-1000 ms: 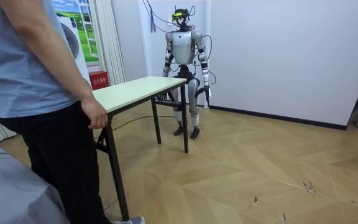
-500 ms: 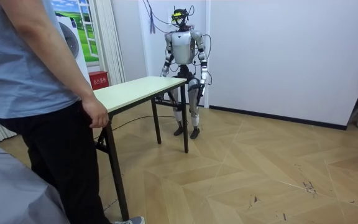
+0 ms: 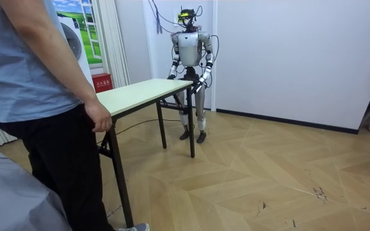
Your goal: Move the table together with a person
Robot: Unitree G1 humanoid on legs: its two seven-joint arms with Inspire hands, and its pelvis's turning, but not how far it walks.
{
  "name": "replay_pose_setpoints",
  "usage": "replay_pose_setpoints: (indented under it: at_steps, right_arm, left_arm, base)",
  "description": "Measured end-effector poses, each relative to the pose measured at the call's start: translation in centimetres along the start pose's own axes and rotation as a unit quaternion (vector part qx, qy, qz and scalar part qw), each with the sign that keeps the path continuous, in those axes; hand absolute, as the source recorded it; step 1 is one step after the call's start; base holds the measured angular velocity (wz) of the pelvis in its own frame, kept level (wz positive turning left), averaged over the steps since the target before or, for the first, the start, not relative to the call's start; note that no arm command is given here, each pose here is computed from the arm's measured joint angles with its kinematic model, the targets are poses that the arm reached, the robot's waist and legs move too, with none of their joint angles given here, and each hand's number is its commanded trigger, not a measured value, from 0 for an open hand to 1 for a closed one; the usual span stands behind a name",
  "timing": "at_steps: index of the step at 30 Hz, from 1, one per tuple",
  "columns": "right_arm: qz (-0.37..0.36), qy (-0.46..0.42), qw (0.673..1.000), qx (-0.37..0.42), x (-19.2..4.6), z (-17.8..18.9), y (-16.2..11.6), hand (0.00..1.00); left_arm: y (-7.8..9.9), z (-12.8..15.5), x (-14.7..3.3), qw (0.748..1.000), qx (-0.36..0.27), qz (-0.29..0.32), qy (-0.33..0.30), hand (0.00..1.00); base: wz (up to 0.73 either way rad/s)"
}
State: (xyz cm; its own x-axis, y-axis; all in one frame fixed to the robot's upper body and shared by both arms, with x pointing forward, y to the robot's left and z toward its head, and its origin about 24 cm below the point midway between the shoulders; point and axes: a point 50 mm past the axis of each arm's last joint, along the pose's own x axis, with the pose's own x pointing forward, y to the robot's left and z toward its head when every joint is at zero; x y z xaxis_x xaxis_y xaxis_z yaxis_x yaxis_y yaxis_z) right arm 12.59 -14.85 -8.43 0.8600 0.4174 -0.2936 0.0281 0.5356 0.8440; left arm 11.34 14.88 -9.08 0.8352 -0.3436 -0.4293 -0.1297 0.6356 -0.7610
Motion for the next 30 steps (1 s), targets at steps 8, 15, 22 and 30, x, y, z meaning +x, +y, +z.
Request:
replay_pose_setpoints:
  at_steps: [8,15,22,30]
  right_arm:
    - [0.025,0.006,1.0,-0.008,0.9,0.5,0.8,0.0]
    - [0.024,0.016,1.0,-0.003,1.1,0.4,0.8,0.0]
    - [0.027,0.012,0.999,0.015,1.2,0.5,0.9,0.0]
    - [0.027,-0.004,0.998,0.05,1.5,0.9,1.1,0.0]
  left_arm:
    - [-1.6,0.6,0.8,0.999,-0.016,-0.049,-0.008,0.0]
    - [-2.5,2.0,1.9,0.997,-0.007,-0.072,-0.016,0.0]
    - [-2.8,2.5,2.0,0.998,-0.012,-0.066,-0.017,0.0]
    - [-3.0,3.2,2.3,0.993,-0.095,-0.052,-0.044,0.0]
  base:
    - [-0.05]
    - [-0.02]
    - [0.0]
    - [0.0]
